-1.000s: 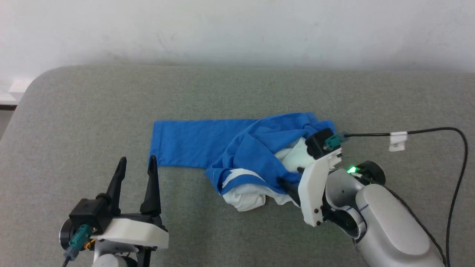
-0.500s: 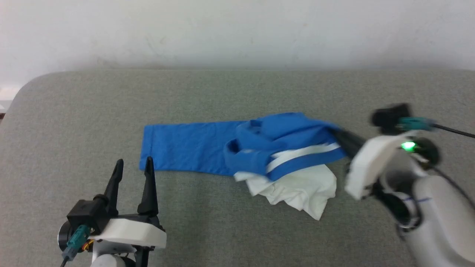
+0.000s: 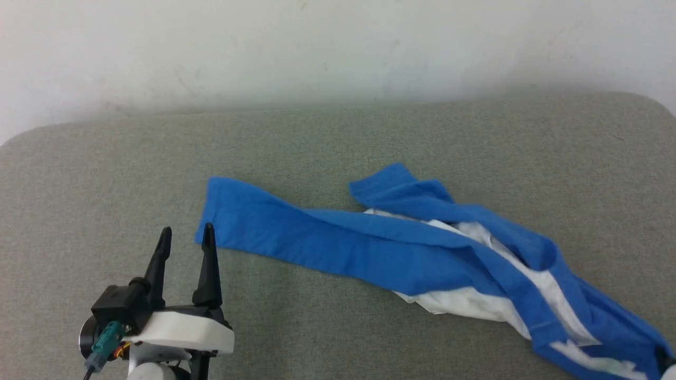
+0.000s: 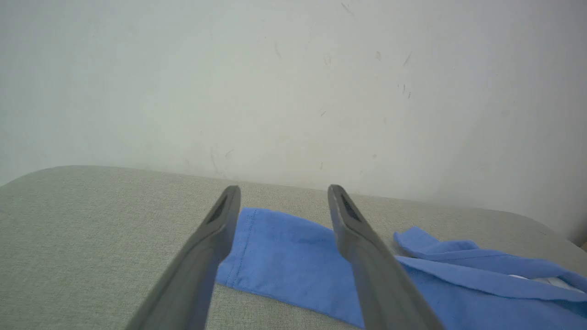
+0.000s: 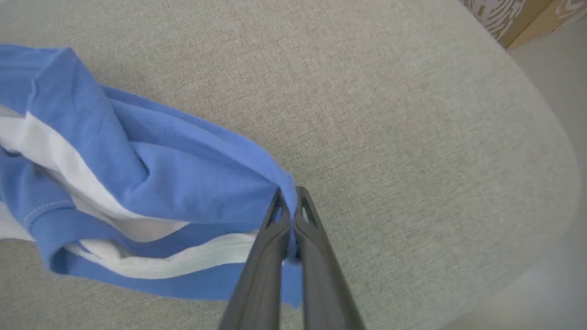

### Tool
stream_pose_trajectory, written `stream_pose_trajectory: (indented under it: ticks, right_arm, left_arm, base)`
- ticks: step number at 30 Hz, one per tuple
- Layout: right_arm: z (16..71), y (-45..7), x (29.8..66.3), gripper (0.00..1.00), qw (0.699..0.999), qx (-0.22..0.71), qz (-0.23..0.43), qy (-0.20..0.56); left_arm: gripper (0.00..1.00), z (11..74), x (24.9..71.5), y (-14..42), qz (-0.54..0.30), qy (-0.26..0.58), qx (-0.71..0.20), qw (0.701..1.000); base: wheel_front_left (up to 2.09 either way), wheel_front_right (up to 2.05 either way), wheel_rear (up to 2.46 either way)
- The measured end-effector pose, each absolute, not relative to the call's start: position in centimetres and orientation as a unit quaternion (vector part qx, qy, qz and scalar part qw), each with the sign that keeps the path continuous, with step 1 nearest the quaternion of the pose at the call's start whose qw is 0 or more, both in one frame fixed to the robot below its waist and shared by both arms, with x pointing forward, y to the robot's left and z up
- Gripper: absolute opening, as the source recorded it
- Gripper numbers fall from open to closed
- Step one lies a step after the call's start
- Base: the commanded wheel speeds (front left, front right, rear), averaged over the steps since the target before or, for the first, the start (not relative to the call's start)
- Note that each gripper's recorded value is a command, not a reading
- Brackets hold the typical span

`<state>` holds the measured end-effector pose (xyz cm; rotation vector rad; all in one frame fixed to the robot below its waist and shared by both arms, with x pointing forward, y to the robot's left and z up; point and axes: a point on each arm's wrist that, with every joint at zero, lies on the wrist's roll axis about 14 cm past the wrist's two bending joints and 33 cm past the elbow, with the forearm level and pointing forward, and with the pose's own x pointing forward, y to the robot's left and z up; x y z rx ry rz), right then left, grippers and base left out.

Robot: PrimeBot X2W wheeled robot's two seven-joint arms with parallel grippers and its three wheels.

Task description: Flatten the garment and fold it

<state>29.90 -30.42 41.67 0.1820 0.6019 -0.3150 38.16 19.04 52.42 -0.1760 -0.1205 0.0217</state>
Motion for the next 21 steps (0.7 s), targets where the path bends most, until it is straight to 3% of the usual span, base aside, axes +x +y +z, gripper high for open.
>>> stream_pose_trajectory:
  ticks: [1,2,3,4,12,21]
  right_arm:
    - [40.6,-30.7,28.9,0.0,0.931,0.103,-0.162,0.31]
    - [39.7,-30.7,28.2,0.25,0.924,0.12,-0.167,0.321]
    - [39.0,-30.7,27.6,0.92,0.92,0.122,-0.169,0.331]
    - [38.7,-30.7,27.4,1.0,0.92,0.127,-0.173,0.328]
    - [46.8,-31.2,32.3,1.0,0.977,0.101,-0.168,0.087]
    - [51.1,-24.3,34.8,1.0,0.997,0.052,-0.057,-0.008]
  left_arm:
    - [1.0,52.4,38.2,19.0,0.01,-0.059,-0.088,0.994]
    - [1.0,52.3,38.2,19.0,0.011,-0.058,-0.088,0.994]
    - [1.0,52.2,38.2,19.0,0.011,-0.057,-0.088,0.994]
    - [1.0,52.2,38.2,19.1,0.012,-0.056,-0.088,0.994]
    - [1.0,51.9,37.8,19.3,0.016,-0.053,-0.087,0.995]
    - [1.0,51.9,36.7,19.7,0.027,-0.052,-0.089,0.994]
  base:
    - [0.0,0.0,0.0]
    - [0.0,0.0,0.0]
    - [0.0,0.0,0.0]
    - [0.0,0.0,0.0]
    - [0.0,0.0,0.0]
    - [0.0,0.0,0.0]
